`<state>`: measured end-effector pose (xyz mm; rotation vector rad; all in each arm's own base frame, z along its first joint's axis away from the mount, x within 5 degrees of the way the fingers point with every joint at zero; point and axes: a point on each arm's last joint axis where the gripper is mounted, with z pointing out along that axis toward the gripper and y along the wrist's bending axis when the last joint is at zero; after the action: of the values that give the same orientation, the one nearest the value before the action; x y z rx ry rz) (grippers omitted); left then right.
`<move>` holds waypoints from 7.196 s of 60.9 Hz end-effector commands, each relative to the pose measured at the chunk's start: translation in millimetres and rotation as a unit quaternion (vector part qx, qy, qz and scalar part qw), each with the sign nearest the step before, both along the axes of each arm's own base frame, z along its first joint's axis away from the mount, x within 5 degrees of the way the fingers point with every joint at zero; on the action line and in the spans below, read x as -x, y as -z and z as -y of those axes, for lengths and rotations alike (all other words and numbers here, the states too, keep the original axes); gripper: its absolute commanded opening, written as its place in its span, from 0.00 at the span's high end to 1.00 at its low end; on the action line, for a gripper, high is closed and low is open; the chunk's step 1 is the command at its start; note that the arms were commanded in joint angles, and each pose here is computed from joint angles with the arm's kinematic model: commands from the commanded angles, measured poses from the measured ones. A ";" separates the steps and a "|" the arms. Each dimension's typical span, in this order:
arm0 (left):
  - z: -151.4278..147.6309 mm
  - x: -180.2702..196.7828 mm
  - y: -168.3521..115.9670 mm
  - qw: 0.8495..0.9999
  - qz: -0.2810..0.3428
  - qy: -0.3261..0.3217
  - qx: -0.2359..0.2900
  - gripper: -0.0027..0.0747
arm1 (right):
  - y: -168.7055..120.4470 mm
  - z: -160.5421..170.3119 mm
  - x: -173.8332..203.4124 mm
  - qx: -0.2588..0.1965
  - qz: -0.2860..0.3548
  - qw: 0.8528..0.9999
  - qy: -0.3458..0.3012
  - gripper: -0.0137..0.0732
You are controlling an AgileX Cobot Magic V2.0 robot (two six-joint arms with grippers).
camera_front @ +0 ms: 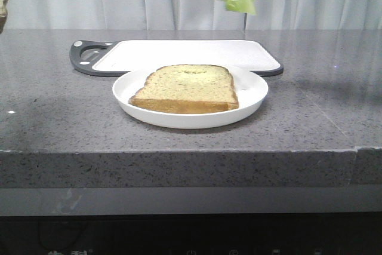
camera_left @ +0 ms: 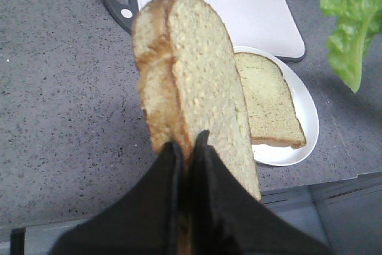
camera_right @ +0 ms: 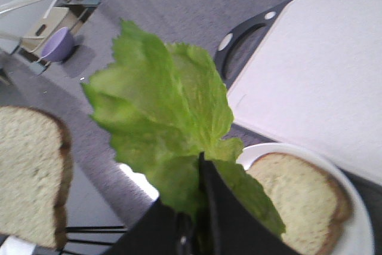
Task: Left arm grabs bread, right arm adds lettuce
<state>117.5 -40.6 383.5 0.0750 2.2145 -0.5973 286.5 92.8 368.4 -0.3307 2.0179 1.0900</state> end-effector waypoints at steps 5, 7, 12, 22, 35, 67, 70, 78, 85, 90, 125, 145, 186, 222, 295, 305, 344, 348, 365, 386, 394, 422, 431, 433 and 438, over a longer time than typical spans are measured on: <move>0.5 -1.1 -12.5 0.999 0.037 -0.010 0.022 0.99 | -5.8 -13.1 26.7 -0.068 0.003 0.995 -0.068 0.97; 0.5 -1.1 -12.5 0.999 0.037 -0.010 0.022 0.99 | -0.6 -17.3 29.8 -0.070 -0.005 0.994 -0.081 0.97; 0.5 -1.1 -12.5 0.999 0.037 -0.010 0.022 0.99 | 11.3 -27.5 35.5 -0.068 -0.021 0.993 -0.097 0.97; 0.5 -1.1 -12.5 0.999 0.037 -0.010 0.022 0.99 | 31.2 -41.6 32.7 -0.078 -0.059 0.989 -0.107 0.97; 0.5 -1.1 -12.5 0.999 0.037 -0.010 0.022 0.99 | 50.7 -47.4 10.2 -0.133 -0.113 0.981 -0.086 0.97; 0.5 -1.1 -12.5 0.999 0.037 -0.010 0.022 0.99 | 103.9 -44.8 -22.6 -0.059 -0.160 0.985 -0.009 0.66; 0.5 -1.1 -12.5 0.999 0.037 -0.010 0.022 0.99 | 105.3 -43.7 -23.7 -0.049 -0.158 0.986 -0.002 0.57; 0.5 -1.1 -12.5 0.999 0.037 -0.010 0.022 0.99 | 109.3 -40.0 -26.2 -0.014 -0.145 0.989 0.015 0.42; 0.5 -1.1 -12.5 0.999 0.037 -0.010 0.022 0.99 | 106.3 -37.4 -24.8 0.019 -0.125 0.992 0.013 0.39; 0.5 -1.1 -12.5 0.999 0.037 -0.010 0.022 0.99 | 96.8 -34.8 -22.8 0.038 -0.108 0.993 0.018 0.39; 0.5 -1.1 -12.5 0.999 0.037 -0.010 0.022 0.99 | 13.2 9.0 33.1 0.256 -0.027 0.962 0.086 0.40; 0.1 -1.7 -13.0 0.999 0.041 -0.013 0.021 0.99 | -3.1 28.1 105.1 0.247 0.008 0.962 0.114 0.40; 1.2 -11.9 -25.6 0.991 0.101 -0.033 0.076 0.99 | 11.4 42.0 167.7 0.251 0.029 0.961 0.109 0.40; 104.1 -118.6 18.9 0.950 -0.049 0.225 0.210 0.99 | 11.5 42.0 167.8 0.252 0.028 0.961 0.108 0.40; 106.6 -187.8 65.3 0.965 -0.110 0.204 0.122 0.37 | 11.8 41.9 168.0 0.253 0.027 0.961 0.107 0.40; 79.5 -174.3 38.2 0.976 -0.087 0.189 0.068 0.37 | 11.8 41.9 168.0 0.253 0.027 0.961 0.107 0.40; 10.7 -39.7 11.9 0.988 -0.051 0.008 -0.146 0.37 | 11.8 41.9 168.0 0.253 0.027 0.961 0.107 0.40; 6.5 -27.7 18.3 0.988 -0.043 0.002 -0.146 0.37 | 11.8 41.9 168.0 0.253 0.027 0.961 0.107 0.40; -5.2 13.3 42.6 0.992 0.028 -0.014 -0.122 0.37 | 11.7 41.8 168.1 0.252 0.027 0.961 0.107 0.40; -8.5 24.8 65.6 0.992 0.031 -0.016 -0.120 0.45 | 11.7 41.9 168.0 0.252 0.027 0.961 0.107 0.40; -8.0 24.8 67.3 0.993 0.028 -0.015 -0.117 0.67 | 11.7 41.9 168.0 0.252 0.027 0.961 0.107 0.53; -7.6 24.2 66.3 0.993 0.034 -0.016 -0.113 0.99 | 12.2 41.8 168.4 0.253 0.024 0.961 0.105 0.98; -7.6 24.2 66.3 0.993 0.034 -0.016 -0.113 0.99 | 12.2 41.8 168.4 0.253 0.024 0.961 0.105 0.98; -7.6 24.2 66.3 0.993 0.034 -0.016 -0.113 0.99 | 12.2 41.8 168.4 0.253 0.024 0.961 0.105 0.98; -8.0 25.3 66.2 0.993 0.038 -0.017 -0.111 0.99 | 12.2 41.8 168.4 0.253 0.024 0.961 0.105 0.98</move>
<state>90.0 -30.8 304.8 0.1877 2.2892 -0.2850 116.2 50.6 344.6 -0.4073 2.2820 0.4111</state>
